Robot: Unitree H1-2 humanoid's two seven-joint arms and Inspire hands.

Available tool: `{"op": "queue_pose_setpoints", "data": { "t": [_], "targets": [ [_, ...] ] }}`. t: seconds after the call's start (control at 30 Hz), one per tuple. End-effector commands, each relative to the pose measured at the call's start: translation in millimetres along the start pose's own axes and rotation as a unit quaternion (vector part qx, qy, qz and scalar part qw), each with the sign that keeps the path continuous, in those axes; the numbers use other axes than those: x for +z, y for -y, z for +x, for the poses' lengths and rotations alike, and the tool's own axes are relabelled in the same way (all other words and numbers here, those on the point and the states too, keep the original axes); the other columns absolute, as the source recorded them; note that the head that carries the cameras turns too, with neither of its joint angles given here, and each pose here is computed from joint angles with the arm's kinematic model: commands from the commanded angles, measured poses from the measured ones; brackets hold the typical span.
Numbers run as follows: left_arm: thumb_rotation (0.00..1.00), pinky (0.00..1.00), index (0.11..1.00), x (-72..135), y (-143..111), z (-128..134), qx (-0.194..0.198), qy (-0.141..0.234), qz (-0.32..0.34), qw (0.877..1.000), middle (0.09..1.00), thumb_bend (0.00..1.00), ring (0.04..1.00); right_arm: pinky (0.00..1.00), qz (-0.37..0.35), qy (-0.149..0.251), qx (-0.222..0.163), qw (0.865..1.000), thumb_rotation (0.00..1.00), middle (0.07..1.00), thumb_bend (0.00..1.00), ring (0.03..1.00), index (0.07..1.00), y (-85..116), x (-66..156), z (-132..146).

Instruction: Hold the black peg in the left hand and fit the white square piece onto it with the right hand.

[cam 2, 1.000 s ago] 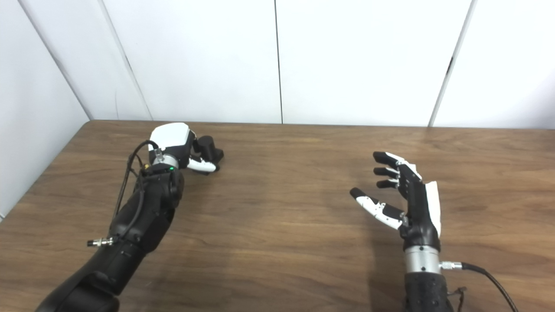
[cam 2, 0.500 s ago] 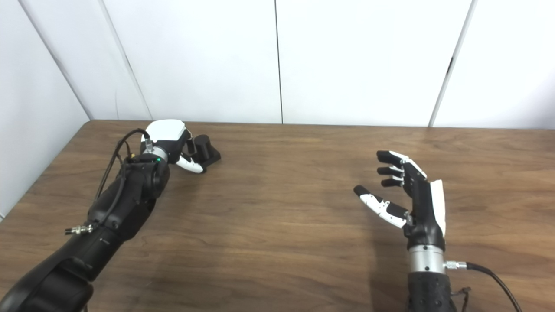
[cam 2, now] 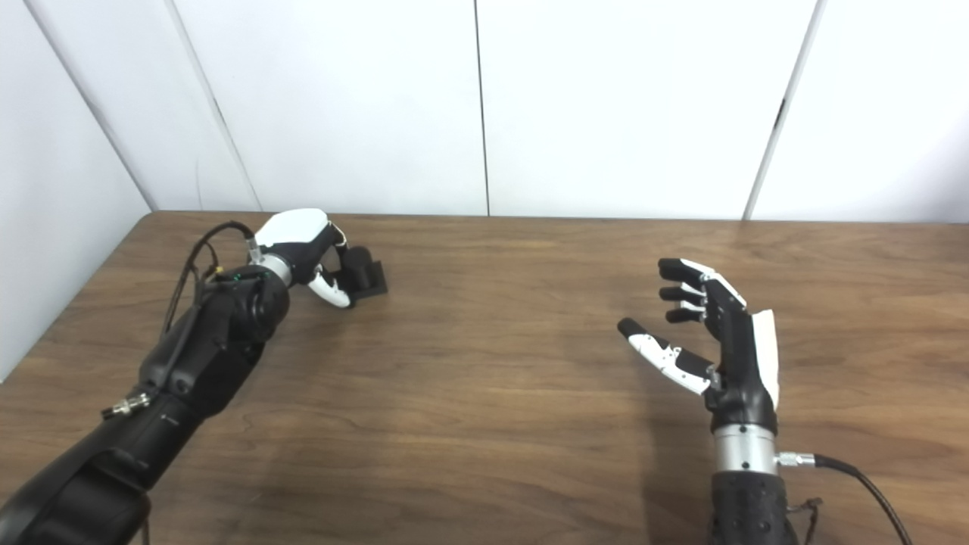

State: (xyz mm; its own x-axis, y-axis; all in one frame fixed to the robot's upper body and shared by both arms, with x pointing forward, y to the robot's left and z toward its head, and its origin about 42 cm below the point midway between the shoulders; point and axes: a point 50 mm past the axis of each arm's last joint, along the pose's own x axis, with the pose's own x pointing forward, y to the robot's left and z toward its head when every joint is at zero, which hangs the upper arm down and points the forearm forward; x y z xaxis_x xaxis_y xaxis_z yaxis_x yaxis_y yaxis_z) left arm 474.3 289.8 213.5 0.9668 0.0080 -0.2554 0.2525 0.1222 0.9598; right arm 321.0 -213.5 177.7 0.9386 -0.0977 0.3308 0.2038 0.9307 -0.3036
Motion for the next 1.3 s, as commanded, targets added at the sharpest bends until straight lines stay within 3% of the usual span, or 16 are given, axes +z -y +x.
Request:
{"op": "queue_pose_setpoints", "data": {
  "t": [0.0, 0.47, 0.97, 1.27],
  "targets": [
    [0.07, 1.0, 0.489, -4, -18, -2, 0.022, 0.012, 0.01, 1.0, 0.859, 0.52, 0.917, 0.56, 0.007, 0.043, -0.018, 0.999, 0.19, 0.735, 0.69, 0.675, 0.704, 3, 21, 13],
    [0.07, 1.0, 0.487, 6, -1, -13, 0.025, 0.096, -0.001, 0.995, 0.869, 0.52, 0.939, 0.55, 0.01, 0.049, -0.022, 0.999, 0.17, 0.734, 0.69, 0.662, 0.702, 6, 22, 14],
    [0.07, 1.0, 0.488, 50, 3, -44, 0.029, 0.219, -0.003, 0.975, 0.859, 0.52, 0.943, 0.56, 0.002, 0.047, -0.022, 0.999, 0.21, 0.734, 0.69, 0.671, 0.702, 2, 23, 14],
    [0.08, 1.0, 0.489, 72, 2, -65, 0.022, 0.267, -0.029, 0.963, 0.866, 0.52, 0.952, 0.57, 0.001, 0.045, -0.024, 0.999, 0.22, 0.732, 0.69, 0.666, 0.705, 0, 24, 14]
  ]
}}
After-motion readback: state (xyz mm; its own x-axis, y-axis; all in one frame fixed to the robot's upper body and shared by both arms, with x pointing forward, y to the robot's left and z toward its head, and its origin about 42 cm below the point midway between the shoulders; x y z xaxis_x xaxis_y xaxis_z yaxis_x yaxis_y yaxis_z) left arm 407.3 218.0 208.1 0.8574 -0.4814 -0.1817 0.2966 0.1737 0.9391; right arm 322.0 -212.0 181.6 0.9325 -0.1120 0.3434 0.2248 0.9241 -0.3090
